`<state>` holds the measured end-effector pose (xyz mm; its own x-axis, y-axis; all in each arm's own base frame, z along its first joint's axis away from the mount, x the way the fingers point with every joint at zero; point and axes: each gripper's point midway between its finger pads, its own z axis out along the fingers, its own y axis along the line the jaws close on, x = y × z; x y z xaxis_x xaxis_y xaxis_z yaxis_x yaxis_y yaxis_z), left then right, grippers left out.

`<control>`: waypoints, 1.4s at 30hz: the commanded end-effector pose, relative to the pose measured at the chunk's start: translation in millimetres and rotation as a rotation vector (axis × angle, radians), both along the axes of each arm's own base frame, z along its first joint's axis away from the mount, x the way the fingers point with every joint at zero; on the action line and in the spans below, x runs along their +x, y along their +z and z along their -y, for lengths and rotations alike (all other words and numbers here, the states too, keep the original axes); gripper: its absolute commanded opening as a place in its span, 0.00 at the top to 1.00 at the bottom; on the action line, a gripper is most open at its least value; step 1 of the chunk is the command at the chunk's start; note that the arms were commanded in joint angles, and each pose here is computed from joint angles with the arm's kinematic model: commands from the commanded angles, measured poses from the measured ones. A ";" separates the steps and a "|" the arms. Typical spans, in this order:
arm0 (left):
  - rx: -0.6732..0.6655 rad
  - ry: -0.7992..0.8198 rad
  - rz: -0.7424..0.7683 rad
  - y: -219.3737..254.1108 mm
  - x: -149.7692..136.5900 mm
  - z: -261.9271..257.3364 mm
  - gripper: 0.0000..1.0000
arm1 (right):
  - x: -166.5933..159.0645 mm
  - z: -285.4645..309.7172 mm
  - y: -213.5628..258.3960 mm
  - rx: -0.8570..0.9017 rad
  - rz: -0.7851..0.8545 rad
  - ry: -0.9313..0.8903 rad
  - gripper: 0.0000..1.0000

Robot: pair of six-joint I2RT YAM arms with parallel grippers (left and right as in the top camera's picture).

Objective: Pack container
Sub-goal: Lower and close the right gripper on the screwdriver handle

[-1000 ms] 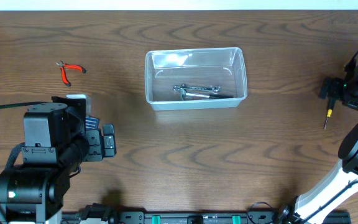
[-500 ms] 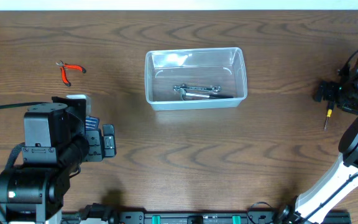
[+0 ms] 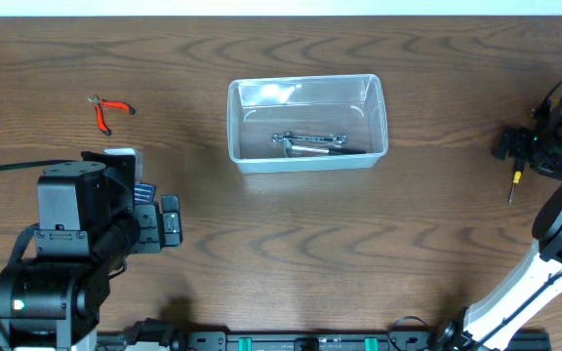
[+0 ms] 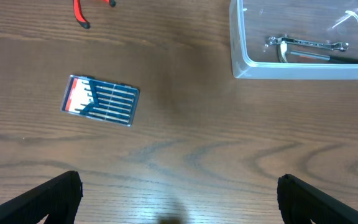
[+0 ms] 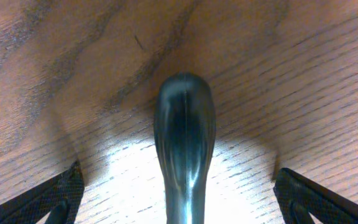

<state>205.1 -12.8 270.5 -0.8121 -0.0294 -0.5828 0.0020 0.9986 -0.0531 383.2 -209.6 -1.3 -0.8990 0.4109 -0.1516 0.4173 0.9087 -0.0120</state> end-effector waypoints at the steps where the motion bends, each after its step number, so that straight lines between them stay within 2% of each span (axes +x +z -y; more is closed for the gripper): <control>1: 0.015 0.008 0.015 5.1 0.1 -3.3 0.01 | -9.2 -0.5 -18.5 0.032 -0.040 0.001 0.01; 10: 0.015 0.008 0.010 4.5 -0.8 -3.4 0.02 | -13.6 -3.0 -26.8 0.046 -0.066 0.001 0.01; 12: 0.015 0.008 0.010 4.5 -0.8 -3.4 0.02 | -14.6 -3.6 -26.9 0.048 -0.070 0.001 0.03; 19: 0.015 0.008 0.010 4.4 -0.9 -3.4 0.02 | -15.6 -4.2 -27.0 0.050 -0.074 0.001 0.27; 23: 0.015 0.008 0.010 4.4 -0.9 -3.4 0.02 | -16.5 -4.7 -27.0 0.053 -0.078 0.001 0.37; 28: 0.015 0.008 0.010 4.5 -0.8 -3.4 0.02 | -16.9 -4.9 -27.0 0.053 -0.080 0.001 0.45; 37: 0.015 0.008 0.010 4.5 -0.8 -3.4 0.02 | -16.9 -4.9 -27.0 0.053 -0.080 0.001 0.66; 42: 0.015 0.008 0.010 4.5 -0.8 -3.4 0.01 | -17.0 -5.0 -27.1 0.054 -0.080 0.001 0.71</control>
